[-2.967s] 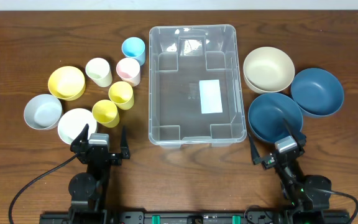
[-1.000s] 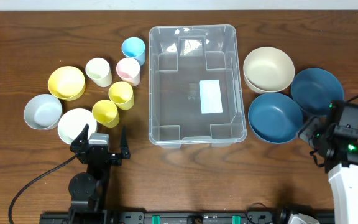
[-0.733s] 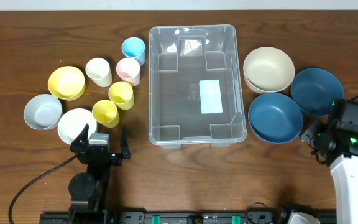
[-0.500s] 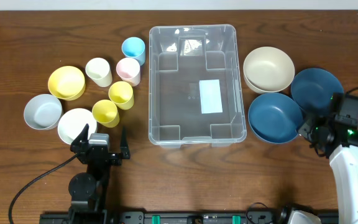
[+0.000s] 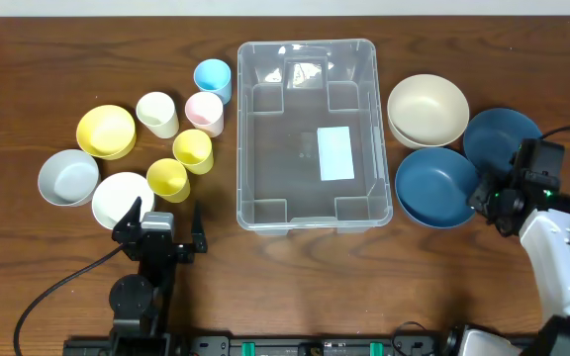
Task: Pack container
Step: 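Move right gripper to the front teal bowl and grasp its rim, then lift the teal bowl with right gripper and carry it over the bin, then lower the teal bowl into the bin and open right gripper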
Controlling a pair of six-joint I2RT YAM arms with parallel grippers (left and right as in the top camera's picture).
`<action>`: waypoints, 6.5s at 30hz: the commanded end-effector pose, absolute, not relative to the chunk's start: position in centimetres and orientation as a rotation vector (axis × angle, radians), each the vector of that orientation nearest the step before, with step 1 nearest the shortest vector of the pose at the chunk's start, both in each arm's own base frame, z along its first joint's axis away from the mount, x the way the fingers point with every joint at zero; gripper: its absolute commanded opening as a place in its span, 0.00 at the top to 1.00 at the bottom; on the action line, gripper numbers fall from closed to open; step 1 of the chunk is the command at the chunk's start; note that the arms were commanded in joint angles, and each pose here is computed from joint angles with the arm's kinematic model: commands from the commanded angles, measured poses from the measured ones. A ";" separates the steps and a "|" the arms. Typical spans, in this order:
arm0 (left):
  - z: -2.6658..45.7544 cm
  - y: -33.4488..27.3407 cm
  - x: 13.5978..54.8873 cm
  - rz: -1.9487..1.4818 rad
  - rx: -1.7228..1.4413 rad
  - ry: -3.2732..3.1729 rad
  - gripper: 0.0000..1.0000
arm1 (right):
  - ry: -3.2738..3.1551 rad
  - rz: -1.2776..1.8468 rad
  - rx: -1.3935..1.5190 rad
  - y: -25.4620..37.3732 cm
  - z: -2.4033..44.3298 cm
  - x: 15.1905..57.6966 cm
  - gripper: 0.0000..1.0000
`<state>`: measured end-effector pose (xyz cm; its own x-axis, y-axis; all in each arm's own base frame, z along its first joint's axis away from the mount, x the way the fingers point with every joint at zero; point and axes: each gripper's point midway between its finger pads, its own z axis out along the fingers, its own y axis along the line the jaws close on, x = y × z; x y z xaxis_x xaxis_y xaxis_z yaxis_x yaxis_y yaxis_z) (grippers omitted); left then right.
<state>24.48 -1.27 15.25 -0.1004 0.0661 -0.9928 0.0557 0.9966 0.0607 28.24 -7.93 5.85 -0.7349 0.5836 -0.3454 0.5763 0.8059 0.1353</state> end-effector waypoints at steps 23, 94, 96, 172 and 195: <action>13.7 -1.4 24.4 -0.002 0.088 1.721 0.02 | 2.678 0.036 0.858 -7.4 2.9 26.8 0.91; 13.7 -1.4 24.4 -0.002 0.087 1.721 0.02 | 2.375 0.036 -0.208 18.1 22.8 43.0 0.99; 13.7 -1.4 24.4 -0.002 0.088 1.721 0.02 | 2.418 0.041 -0.222 18.4 21.1 43.2 0.99; 13.7 -1.4 24.4 -0.002 0.088 1.721 0.02 | 2.478 0.157 -0.416 23.2 15.0 44.9 0.99; 13.7 -1.4 24.4 -0.002 0.088 1.721 0.02 | 2.659 -0.146 -0.402 19.1 7.4 44.7 0.99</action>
